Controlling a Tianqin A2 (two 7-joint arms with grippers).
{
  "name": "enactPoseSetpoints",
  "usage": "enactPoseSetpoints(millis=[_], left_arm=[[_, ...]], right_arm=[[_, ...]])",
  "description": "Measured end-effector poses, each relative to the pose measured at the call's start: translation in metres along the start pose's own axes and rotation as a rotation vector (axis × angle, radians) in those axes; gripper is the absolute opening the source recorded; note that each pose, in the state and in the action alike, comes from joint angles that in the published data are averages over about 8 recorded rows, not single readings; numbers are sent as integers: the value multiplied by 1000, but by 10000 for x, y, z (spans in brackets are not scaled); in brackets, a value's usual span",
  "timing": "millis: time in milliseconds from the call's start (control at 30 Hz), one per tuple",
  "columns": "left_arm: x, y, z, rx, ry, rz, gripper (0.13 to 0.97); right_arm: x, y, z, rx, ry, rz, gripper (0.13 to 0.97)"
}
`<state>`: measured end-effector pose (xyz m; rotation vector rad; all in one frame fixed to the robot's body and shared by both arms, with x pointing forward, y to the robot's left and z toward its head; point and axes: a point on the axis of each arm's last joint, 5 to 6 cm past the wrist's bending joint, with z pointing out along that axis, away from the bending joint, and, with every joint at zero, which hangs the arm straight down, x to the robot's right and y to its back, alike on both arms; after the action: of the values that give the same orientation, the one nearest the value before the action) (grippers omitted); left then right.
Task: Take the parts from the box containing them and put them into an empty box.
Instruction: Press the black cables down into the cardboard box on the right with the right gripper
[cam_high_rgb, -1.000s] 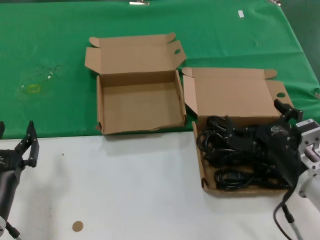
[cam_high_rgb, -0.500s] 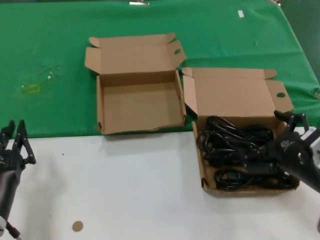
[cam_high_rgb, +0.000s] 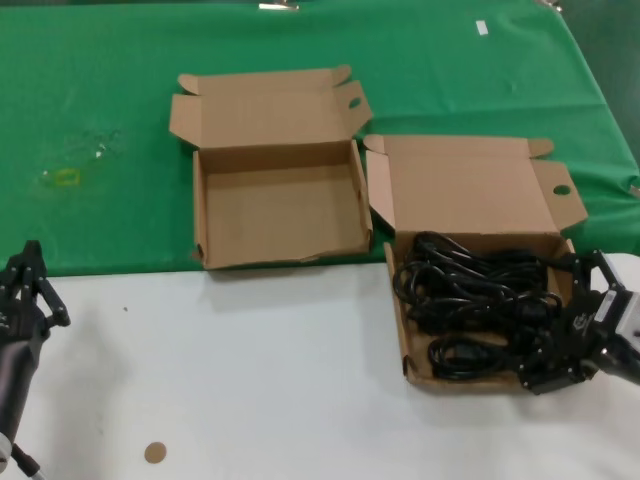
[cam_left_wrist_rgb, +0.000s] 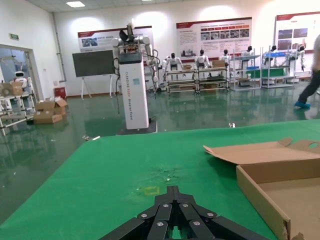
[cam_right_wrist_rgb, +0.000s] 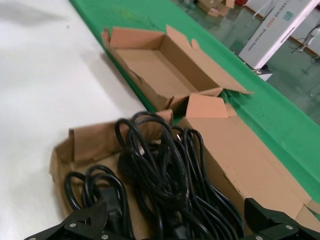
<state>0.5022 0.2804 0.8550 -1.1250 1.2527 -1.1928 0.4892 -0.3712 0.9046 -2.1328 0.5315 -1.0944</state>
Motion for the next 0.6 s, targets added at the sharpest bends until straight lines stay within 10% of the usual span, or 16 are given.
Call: enactPoseSetpoints(millis=[600], left_arm=[[0, 0, 0, 0, 0, 0, 144]], right_arm=[[180, 78, 215, -53, -12, -131, 877]])
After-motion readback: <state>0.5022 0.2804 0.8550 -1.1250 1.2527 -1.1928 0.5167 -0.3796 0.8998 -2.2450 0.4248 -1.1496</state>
